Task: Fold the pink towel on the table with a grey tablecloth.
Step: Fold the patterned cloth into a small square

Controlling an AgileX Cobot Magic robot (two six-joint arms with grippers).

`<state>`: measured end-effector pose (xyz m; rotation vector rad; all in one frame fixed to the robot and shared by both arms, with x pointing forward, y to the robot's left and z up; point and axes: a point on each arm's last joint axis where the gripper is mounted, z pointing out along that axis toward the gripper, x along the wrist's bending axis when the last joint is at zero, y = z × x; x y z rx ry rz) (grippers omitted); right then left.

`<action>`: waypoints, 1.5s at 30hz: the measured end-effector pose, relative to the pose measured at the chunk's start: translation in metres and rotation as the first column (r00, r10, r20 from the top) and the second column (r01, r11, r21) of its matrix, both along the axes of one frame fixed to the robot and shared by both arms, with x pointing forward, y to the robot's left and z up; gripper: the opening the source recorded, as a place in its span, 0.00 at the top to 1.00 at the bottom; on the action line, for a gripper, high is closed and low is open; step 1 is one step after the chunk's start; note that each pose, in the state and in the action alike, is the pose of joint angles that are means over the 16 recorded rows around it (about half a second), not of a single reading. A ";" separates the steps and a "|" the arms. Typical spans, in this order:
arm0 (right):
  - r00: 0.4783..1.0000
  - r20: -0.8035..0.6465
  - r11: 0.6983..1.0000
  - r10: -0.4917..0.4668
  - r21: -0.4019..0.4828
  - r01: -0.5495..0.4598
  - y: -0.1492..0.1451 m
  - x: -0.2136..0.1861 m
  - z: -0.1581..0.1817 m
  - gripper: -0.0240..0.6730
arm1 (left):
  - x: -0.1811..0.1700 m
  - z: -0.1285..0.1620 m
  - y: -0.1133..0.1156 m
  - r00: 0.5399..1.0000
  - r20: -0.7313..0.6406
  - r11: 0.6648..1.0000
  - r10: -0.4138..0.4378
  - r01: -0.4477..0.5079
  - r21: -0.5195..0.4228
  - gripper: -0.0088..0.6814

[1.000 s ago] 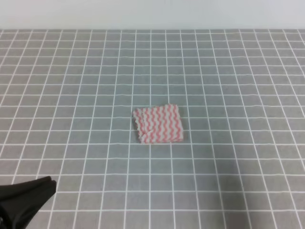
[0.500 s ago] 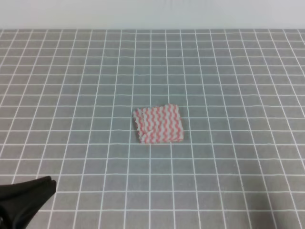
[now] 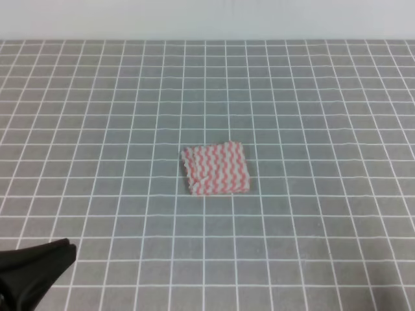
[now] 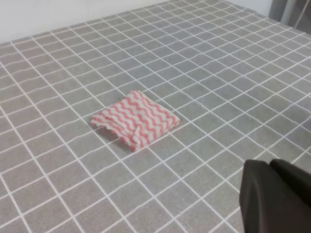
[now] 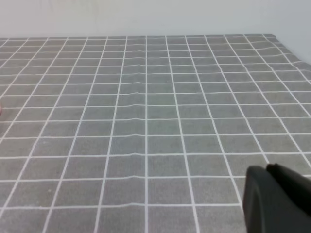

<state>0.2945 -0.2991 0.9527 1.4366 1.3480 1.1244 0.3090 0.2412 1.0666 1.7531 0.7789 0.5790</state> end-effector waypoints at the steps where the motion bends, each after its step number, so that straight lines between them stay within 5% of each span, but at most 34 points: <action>1: 1.000 0.000 1.000 0.000 0.000 0.000 0.000 0.000 0.000 0.97 | 0.000 0.000 0.000 1.000 0.000 1.000 0.000 0.000 0.000 0.99; 26: 1.000 -0.004 1.000 0.000 0.005 0.000 0.000 0.000 -0.001 0.97 | 0.003 0.002 0.003 0.998 0.049 0.999 0.041 -0.041 0.002 0.99; 36: 1.000 -0.005 1.000 0.000 0.006 0.000 0.000 0.000 -0.001 0.97 | 0.004 -0.011 0.021 0.958 0.141 0.966 0.249 -0.237 -0.100 0.99; 45: 1.000 -0.001 1.000 0.000 0.006 0.000 0.000 0.000 -0.001 0.97 | -0.007 -0.046 0.041 0.879 0.130 0.872 0.459 -0.417 -0.256 0.99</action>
